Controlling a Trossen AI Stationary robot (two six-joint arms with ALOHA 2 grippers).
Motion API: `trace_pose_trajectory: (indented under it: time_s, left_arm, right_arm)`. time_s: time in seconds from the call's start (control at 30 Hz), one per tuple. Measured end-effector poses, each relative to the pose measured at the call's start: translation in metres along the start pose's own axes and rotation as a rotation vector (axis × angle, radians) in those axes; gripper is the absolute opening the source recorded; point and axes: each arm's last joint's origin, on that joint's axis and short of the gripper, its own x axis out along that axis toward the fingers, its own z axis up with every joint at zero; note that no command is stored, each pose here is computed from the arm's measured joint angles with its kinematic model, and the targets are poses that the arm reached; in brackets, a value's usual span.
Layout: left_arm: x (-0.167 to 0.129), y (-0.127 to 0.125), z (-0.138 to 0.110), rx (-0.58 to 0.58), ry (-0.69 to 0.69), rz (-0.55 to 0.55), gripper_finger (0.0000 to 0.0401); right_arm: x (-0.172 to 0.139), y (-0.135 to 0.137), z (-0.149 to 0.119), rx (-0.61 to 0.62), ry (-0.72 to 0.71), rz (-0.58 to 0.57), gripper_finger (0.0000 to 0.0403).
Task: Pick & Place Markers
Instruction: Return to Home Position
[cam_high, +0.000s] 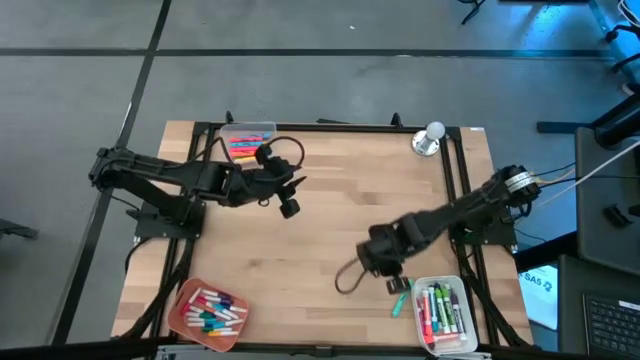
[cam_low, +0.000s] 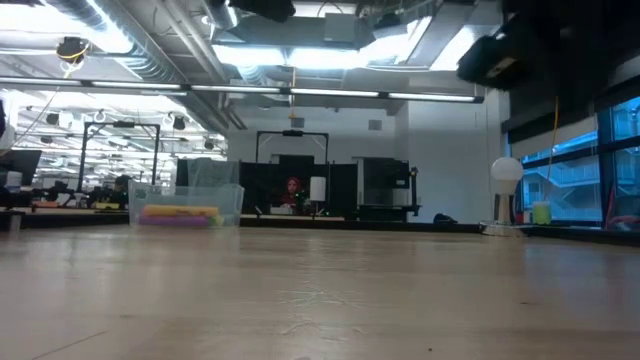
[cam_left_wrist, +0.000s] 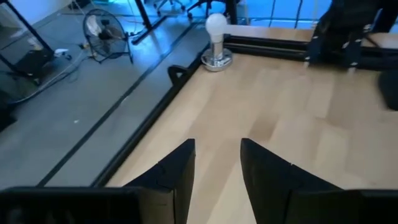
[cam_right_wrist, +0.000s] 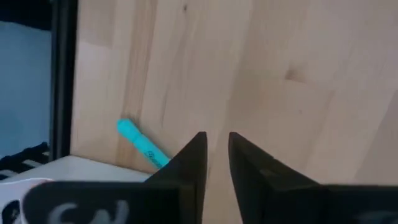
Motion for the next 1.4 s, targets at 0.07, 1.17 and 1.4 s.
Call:
trace_pose_trajectory:
  time_s: [0.07,1.17,1.4]
  left_arm:
    - [0.004,0.002,0.000,0.002,0.009,0.014,0.0123]
    - [-0.006,0.005,-0.022,0.039,0.186,0.039,0.0118]
    - [-0.006,0.003,-0.022,0.055,0.204,-0.036,0.0113]
  right_arm:
    - [0.003,0.011,-0.001,0.026,-0.007,-0.027,0.0070]
    - [0.123,0.077,-0.018,-0.413,0.292,-0.011,0.0098]
    - [0.110,0.057,-0.011,-0.334,0.289,-0.004,0.0061]
